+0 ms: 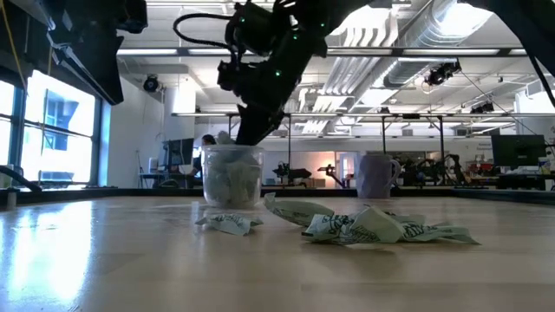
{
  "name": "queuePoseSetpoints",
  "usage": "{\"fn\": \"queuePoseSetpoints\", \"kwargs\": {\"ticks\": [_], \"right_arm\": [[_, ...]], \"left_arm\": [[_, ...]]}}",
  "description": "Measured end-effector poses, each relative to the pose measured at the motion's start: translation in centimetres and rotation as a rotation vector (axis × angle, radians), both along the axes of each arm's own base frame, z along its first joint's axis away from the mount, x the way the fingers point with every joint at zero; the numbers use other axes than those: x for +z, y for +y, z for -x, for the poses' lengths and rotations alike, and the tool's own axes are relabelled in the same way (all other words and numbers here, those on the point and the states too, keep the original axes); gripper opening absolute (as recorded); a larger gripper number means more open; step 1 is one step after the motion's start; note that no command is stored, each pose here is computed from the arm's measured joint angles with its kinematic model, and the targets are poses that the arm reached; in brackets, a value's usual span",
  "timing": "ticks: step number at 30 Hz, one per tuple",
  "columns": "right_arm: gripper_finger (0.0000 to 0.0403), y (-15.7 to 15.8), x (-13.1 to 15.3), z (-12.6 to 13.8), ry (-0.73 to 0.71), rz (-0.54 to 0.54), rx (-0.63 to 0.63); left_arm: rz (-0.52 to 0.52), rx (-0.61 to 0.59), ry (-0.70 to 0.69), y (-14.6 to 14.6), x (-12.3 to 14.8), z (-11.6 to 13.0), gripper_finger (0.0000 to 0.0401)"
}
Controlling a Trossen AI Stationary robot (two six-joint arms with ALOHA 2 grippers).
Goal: Pick and place Stevia / Truvia into bins
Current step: Put the white stevia packet into the transparent container
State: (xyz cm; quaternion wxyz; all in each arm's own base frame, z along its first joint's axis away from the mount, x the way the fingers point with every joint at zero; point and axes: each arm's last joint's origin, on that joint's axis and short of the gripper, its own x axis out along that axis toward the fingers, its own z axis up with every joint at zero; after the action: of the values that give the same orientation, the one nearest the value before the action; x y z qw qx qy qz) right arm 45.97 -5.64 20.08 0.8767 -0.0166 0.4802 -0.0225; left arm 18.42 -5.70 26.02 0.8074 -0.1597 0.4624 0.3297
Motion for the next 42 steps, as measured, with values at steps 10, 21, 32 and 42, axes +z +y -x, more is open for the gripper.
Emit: {"fn": "queuePoseSetpoints", "kwargs": {"ticks": [10,21,32,42], "right_arm": [[0.0131,0.1,1.7,0.8,-0.010,0.006,0.003],[0.0198,2.8,3.4,4.5,0.221,-0.045,0.249],[0.0179,10.0,-2.1,6.8,0.321,-0.190,0.316],[0.0211,15.0,-3.0,6.5,0.178,-0.178,0.181]], "left_arm": [[-0.002,0.000,0.000,0.0,0.0,0.0,0.0143],[-0.004,-0.006,0.003,0.0,0.0,0.0,0.0143],[0.009,-0.015,0.010,0.0,0.0,0.0,0.0143],[-0.038,-0.226,0.109,-0.1,-0.1,0.0,0.0143]]}}
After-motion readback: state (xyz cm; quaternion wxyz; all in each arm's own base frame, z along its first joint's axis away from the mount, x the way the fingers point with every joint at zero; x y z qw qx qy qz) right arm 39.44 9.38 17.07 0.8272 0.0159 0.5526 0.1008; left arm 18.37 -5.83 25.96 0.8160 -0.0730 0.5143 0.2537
